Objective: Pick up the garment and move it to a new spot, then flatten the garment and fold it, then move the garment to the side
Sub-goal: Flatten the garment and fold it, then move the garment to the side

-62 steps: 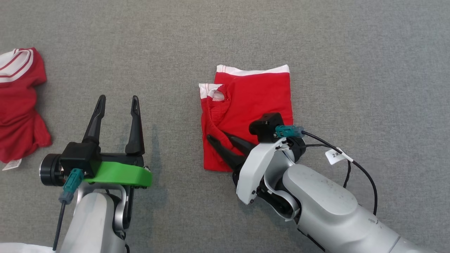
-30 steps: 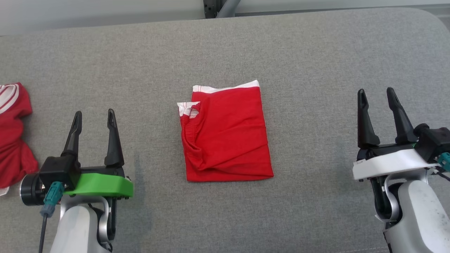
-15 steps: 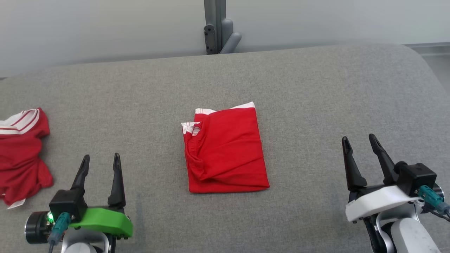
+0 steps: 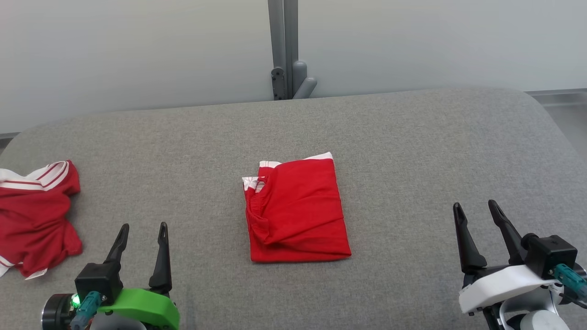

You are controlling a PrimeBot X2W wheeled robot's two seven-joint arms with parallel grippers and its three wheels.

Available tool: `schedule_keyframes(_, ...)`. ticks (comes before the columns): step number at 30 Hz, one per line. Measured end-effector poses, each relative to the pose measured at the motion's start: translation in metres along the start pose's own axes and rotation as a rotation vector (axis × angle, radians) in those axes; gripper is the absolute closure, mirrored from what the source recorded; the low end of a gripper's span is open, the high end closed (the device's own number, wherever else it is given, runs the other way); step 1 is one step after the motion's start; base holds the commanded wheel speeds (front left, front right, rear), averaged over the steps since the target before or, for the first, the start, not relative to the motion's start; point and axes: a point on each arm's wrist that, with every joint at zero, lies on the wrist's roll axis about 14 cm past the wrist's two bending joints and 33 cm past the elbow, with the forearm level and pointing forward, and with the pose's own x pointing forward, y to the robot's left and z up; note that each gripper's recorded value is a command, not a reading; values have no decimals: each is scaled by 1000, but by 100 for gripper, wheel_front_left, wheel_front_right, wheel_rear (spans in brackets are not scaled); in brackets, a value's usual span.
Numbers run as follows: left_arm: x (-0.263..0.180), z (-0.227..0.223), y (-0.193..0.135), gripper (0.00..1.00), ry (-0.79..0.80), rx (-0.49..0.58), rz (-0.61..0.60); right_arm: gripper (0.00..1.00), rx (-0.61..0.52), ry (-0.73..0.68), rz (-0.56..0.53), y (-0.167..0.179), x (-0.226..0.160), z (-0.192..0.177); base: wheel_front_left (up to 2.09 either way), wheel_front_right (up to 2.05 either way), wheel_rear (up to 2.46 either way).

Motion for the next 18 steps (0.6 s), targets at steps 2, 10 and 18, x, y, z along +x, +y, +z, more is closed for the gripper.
schedule_keyframes(2,-1,0,1,0,2,5,-1,0,0,-4,3,1,0,2,0,0,0)
schedule_keyframes(10,0,1,-2,0,8,7,-8,0,4,-3,4,3,0,3,0,0,0)
schedule_keyframes(18,-1,0,-3,0,11,8,-8,0,8,-1,3,4,1,2,0,0,0)
